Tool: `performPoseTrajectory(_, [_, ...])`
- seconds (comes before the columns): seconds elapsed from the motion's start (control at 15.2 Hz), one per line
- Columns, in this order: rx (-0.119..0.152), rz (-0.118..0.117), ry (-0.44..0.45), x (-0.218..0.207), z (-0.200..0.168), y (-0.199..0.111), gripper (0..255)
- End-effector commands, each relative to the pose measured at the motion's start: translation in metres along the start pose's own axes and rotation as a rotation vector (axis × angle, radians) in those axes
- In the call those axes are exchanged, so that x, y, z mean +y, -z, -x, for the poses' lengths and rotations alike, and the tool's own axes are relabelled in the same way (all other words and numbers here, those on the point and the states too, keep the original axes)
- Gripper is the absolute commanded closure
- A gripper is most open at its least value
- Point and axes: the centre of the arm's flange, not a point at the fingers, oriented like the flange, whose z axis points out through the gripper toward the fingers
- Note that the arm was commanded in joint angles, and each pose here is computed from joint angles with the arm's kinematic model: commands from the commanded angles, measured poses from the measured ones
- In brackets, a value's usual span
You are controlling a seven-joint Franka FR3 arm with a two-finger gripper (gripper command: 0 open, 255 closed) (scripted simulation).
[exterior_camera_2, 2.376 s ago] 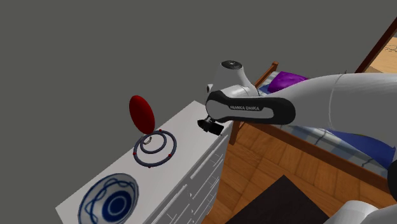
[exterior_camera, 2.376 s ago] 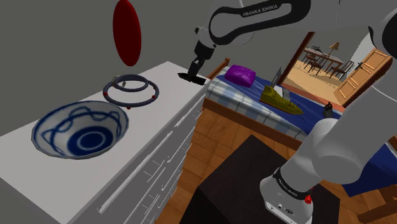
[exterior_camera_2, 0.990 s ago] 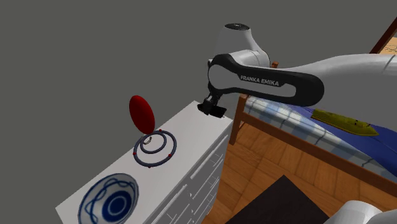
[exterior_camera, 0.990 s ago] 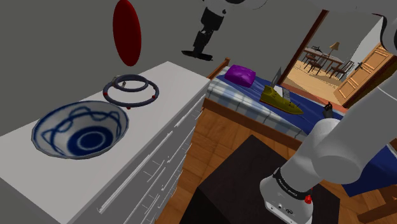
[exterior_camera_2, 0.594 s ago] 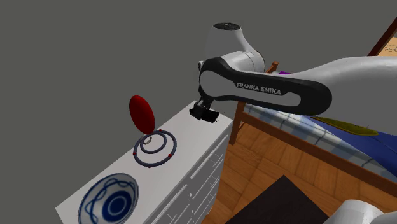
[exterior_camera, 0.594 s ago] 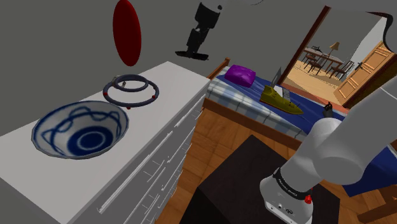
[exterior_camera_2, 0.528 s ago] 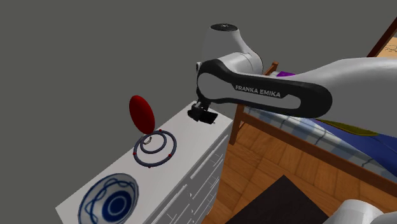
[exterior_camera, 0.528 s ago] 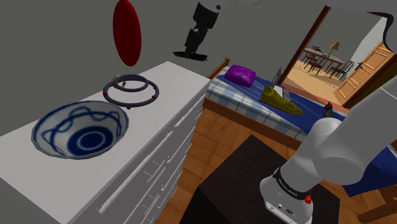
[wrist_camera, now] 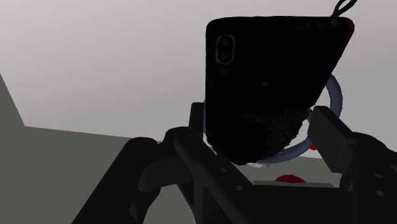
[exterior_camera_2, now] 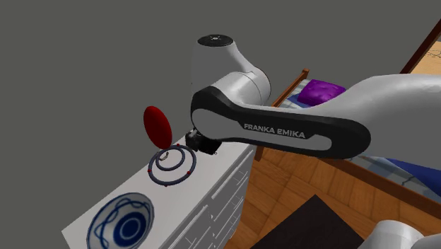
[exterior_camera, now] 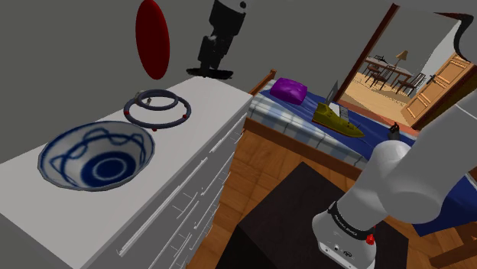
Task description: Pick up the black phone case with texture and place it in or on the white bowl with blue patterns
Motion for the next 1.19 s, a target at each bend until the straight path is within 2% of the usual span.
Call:
performPoseTrajectory(0.0, [0.0, 0.0, -0.002, -0.025, -0.006, -0.002, 255])
performPoseTrajectory(1.12, [0.0, 0.0, -0.002, -0.245, -0.05, -0.003, 255])
